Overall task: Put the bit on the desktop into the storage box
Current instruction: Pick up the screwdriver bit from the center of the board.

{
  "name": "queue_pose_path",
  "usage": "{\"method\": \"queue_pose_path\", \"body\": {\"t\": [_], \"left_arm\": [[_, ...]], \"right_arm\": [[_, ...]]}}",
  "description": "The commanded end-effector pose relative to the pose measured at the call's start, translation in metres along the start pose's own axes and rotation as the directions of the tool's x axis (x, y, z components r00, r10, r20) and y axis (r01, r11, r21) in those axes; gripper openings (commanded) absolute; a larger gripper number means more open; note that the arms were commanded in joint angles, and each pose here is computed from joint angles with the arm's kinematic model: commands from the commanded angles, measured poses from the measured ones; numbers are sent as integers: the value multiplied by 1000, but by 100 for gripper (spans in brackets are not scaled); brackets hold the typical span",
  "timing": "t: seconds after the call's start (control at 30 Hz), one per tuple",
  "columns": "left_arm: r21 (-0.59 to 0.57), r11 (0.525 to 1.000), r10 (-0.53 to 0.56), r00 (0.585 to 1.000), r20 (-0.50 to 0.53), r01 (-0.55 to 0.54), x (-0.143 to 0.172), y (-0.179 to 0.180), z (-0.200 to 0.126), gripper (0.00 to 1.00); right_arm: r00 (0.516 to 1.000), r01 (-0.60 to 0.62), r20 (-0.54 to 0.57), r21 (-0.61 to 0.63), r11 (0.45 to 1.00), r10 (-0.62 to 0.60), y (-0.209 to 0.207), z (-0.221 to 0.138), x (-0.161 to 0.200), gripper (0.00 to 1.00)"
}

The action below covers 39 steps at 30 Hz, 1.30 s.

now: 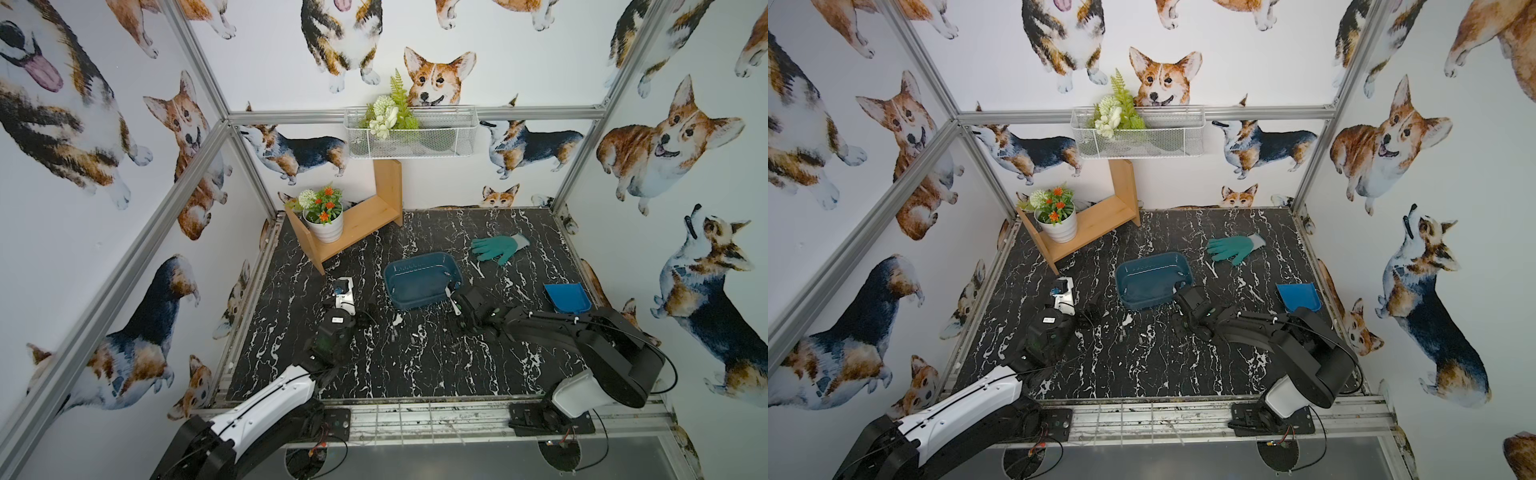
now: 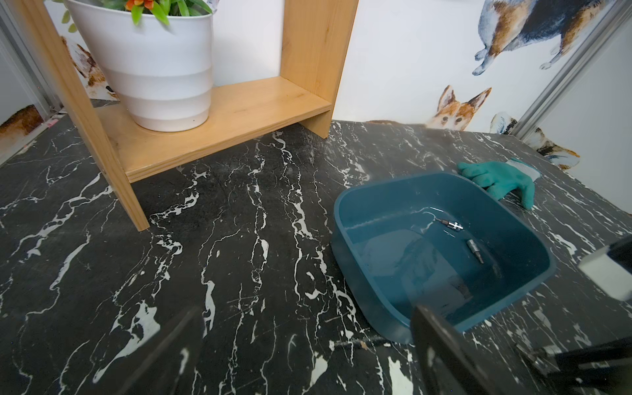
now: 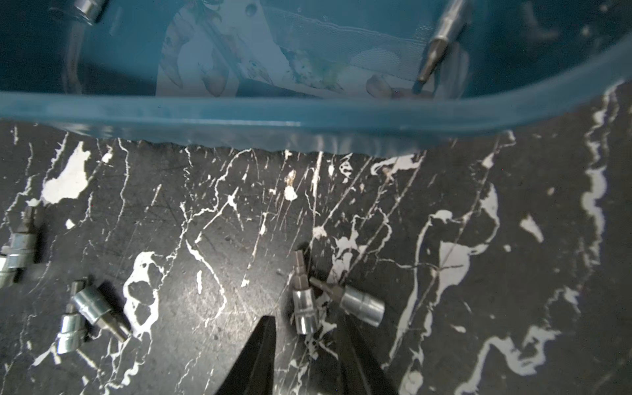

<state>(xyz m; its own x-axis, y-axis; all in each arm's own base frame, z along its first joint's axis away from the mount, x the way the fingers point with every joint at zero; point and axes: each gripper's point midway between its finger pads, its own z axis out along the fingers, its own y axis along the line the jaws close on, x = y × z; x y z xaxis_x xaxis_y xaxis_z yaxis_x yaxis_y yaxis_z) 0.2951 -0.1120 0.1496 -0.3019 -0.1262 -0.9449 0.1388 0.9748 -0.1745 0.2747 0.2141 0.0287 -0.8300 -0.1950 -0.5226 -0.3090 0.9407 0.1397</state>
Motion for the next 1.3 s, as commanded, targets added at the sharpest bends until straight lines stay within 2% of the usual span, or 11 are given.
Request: {"method": "queue_pose_path", "body": {"t": [0.0, 0.33, 0.8, 1.07, 1.27], "left_arm": [[-3, 1000, 1, 1000, 16, -1, -5, 0, 0, 100], [-6, 1000, 1, 1000, 15, -1, -5, 0, 1, 100], [-4, 1000, -1, 1000, 20, 1, -6, 0, 0, 100], [-4, 1000, 0, 1000, 20, 0, -6, 0, 0, 100], [-2, 1000, 0, 1000, 20, 0, -6, 0, 0, 100]], "right_arm": [[1000, 22, 10, 18, 1000, -22, 0, 3, -5, 35], [998, 59, -22, 65, 996, -58, 0, 12, -1, 29], [995, 92, -47, 102, 991, -87, 4, 8, 6, 13], [997, 65, 33, 40, 997, -67, 14, -20, -11, 12], [984, 45, 171, -17, 999, -41, 22, -55, -40, 11]]}}
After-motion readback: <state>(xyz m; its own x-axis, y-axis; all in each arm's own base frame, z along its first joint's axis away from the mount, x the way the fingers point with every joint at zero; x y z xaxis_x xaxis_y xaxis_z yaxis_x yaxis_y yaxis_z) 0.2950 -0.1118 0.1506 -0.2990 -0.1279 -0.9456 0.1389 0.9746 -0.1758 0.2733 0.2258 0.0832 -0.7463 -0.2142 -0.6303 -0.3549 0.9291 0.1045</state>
